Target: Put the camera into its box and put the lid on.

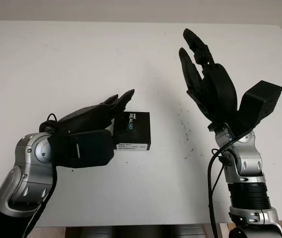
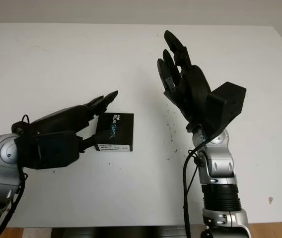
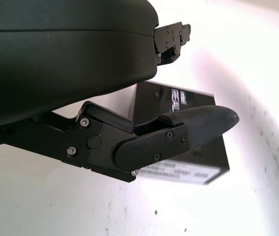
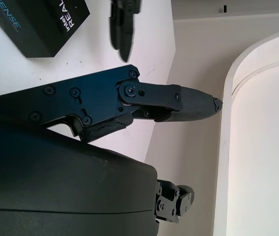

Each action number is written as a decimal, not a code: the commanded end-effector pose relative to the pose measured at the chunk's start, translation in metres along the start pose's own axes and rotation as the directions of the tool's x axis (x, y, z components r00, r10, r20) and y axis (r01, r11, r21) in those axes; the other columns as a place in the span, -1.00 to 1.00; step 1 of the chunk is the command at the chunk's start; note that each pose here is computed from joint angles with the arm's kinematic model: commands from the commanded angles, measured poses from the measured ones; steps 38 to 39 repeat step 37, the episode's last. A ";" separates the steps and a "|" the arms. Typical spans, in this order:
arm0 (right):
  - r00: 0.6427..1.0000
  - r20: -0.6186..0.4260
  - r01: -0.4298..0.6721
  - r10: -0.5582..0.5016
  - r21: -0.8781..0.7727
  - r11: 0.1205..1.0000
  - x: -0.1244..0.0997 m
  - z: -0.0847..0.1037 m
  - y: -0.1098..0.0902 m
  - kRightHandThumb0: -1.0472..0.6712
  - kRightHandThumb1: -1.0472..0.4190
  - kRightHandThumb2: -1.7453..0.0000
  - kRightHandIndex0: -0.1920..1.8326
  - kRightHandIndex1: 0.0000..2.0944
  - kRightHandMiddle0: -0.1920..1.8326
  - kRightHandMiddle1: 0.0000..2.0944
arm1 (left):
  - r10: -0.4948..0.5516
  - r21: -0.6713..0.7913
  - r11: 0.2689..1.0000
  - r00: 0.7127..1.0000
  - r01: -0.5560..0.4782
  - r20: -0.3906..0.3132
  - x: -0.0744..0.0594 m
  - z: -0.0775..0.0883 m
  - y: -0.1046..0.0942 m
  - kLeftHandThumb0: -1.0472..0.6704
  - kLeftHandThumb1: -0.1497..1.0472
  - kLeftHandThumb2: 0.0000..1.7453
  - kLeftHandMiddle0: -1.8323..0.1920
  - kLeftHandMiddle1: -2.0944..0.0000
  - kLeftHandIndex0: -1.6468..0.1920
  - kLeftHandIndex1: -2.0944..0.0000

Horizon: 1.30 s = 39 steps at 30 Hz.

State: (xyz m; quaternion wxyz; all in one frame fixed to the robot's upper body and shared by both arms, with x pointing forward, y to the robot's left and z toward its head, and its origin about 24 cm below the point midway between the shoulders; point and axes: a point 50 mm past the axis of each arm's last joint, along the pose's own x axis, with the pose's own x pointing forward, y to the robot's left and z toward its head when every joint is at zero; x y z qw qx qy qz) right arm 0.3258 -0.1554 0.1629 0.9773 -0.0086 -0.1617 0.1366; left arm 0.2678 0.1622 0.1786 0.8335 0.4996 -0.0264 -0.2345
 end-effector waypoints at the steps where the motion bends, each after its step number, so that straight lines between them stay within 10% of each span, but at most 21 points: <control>1: 1.000 0.007 0.003 -0.003 -0.005 1.000 -0.001 0.002 -0.003 -0.58 -1.00 0.47 -0.86 -0.95 -0.99 -0.62 | 0.080 -0.052 0.996 0.996 -0.079 0.027 -0.007 0.000 0.008 -0.76 1.00 -0.13 1.00 1.00 1.00 1.00; 7: 1.000 0.008 0.021 -0.021 -0.009 1.000 -0.001 0.001 -0.003 -0.57 -1.00 0.48 -0.87 -0.96 -1.00 -0.64 | 0.274 -0.243 0.937 0.960 -0.250 0.066 -0.014 -0.011 0.024 -0.73 1.00 -0.19 1.00 1.00 1.00 1.00; 9: 0.999 0.007 0.033 -0.033 -0.005 0.999 0.000 0.001 -0.003 -0.57 -1.00 0.48 -0.88 -0.96 -0.99 -0.67 | 0.408 -0.268 0.885 0.911 -0.380 0.057 -0.015 -0.015 0.032 -0.71 1.00 -0.20 0.96 0.71 1.00 1.00; 18: 0.998 -0.004 0.057 -0.056 0.024 0.998 0.001 -0.008 0.000 -0.56 -1.00 0.41 -0.89 -0.96 -0.98 -0.75 | 0.651 -0.633 0.570 0.758 -0.524 -0.042 0.000 -0.047 0.035 -0.74 1.00 -0.25 1.00 1.00 1.00 1.00; 26: 0.996 -0.032 0.084 -0.085 -0.013 0.996 -0.002 -0.020 0.000 -0.59 -1.00 0.28 -0.99 -1.00 -1.00 -0.96 | 0.676 -0.774 0.436 0.735 -0.459 -0.055 0.017 -0.069 0.027 -0.72 1.00 -0.25 1.00 1.00 1.00 1.00; 39: 0.993 -0.076 0.090 -0.090 -0.008 0.996 0.000 -0.031 0.002 -0.57 -1.00 0.21 -1.00 -1.00 -1.00 -1.00 | 0.667 -0.801 0.414 0.743 -0.432 -0.055 0.029 -0.076 0.023 -0.72 1.00 -0.29 1.00 1.00 1.00 1.00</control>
